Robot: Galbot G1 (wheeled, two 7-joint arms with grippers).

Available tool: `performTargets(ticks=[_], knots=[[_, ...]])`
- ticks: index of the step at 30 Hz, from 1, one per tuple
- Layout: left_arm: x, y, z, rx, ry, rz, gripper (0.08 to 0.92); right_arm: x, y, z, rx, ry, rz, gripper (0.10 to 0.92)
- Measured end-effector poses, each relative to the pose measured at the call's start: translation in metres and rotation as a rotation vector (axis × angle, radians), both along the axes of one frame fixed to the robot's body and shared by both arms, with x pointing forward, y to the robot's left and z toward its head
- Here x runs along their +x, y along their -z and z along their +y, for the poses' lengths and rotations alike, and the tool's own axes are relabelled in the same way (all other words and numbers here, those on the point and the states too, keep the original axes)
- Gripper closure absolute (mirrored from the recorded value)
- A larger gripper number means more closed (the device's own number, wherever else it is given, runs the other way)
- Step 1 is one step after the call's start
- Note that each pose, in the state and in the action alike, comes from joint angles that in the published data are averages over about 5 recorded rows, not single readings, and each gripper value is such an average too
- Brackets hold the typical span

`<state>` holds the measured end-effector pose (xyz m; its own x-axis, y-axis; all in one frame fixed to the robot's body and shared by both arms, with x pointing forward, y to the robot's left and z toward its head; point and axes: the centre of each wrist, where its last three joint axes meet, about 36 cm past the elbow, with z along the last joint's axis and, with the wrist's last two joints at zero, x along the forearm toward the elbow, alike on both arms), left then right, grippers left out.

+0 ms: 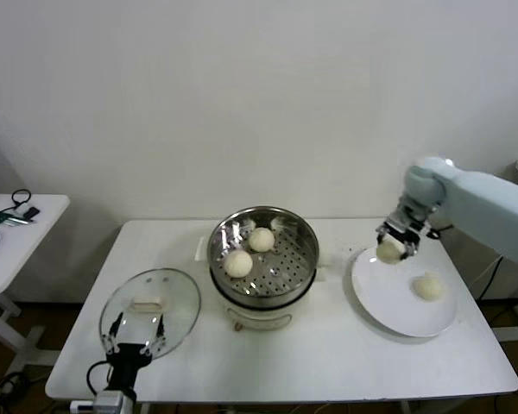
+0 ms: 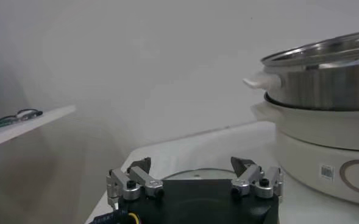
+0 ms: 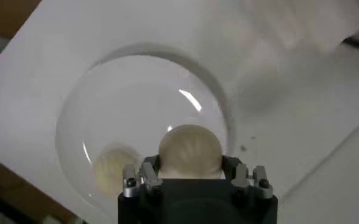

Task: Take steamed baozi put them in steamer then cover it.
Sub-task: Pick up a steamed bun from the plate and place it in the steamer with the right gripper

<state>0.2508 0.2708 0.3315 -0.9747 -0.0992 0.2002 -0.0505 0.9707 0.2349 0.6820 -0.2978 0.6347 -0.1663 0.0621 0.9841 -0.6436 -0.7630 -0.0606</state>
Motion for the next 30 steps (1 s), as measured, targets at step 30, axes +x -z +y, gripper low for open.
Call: performTargets(ticks=[30], knots=[[-0.001,0.006,0.014,-0.004,-0.003,0.011,0.177,-0.056,-0.006,0.259,-0.03,-0.691,0.06,0.335]])
